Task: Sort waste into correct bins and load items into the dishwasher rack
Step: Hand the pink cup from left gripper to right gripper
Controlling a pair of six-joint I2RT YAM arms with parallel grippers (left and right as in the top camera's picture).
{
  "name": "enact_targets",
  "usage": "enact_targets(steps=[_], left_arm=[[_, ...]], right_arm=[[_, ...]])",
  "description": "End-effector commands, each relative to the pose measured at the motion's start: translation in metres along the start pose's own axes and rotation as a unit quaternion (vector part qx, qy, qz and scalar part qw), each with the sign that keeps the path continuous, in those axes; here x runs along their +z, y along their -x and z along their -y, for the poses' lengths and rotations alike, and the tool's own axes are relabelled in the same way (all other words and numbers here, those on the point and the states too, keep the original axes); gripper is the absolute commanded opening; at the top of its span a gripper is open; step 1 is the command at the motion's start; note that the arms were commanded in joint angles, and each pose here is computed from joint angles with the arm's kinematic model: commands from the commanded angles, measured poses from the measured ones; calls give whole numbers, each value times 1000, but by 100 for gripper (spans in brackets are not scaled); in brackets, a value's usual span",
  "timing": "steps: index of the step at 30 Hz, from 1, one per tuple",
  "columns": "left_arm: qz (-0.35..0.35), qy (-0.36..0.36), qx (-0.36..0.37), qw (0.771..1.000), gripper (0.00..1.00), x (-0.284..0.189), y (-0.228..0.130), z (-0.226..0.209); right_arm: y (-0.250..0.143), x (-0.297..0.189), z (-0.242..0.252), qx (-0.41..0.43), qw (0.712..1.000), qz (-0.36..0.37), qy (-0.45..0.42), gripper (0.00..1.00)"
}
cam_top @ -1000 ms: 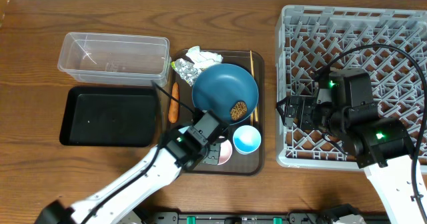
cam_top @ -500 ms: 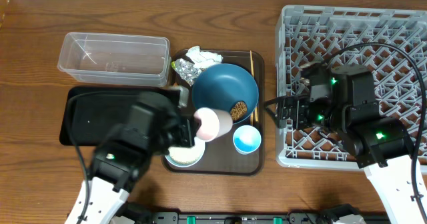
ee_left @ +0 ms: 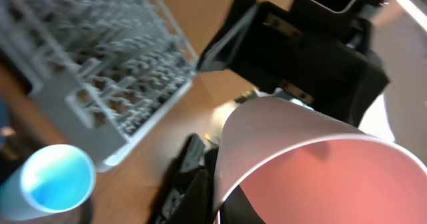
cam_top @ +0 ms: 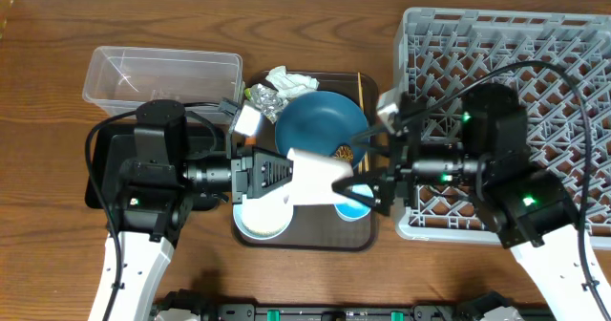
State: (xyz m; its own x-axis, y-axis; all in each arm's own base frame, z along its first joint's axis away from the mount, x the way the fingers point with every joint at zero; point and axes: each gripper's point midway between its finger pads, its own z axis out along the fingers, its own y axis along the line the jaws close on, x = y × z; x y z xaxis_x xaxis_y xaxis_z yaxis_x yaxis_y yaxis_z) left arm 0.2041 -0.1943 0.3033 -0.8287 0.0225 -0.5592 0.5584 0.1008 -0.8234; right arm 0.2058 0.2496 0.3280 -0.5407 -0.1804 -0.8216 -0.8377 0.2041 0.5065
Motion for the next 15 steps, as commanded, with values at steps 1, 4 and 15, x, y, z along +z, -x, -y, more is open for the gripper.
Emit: enact_targets(steps=[1, 4, 15], left_arm=[[-19, -54, 31, 998, 6, -3, -2, 25], [-19, -54, 37, 998, 6, -3, -1, 25], [-11, -43, 50, 998, 43, -3, 4, 22]], right_arm=[[2, 8, -18, -26, 999, -7, 34, 88], [-4, 17, -24, -23, 998, -21, 49, 82], [-8, 22, -28, -29, 997, -30, 58, 53]])
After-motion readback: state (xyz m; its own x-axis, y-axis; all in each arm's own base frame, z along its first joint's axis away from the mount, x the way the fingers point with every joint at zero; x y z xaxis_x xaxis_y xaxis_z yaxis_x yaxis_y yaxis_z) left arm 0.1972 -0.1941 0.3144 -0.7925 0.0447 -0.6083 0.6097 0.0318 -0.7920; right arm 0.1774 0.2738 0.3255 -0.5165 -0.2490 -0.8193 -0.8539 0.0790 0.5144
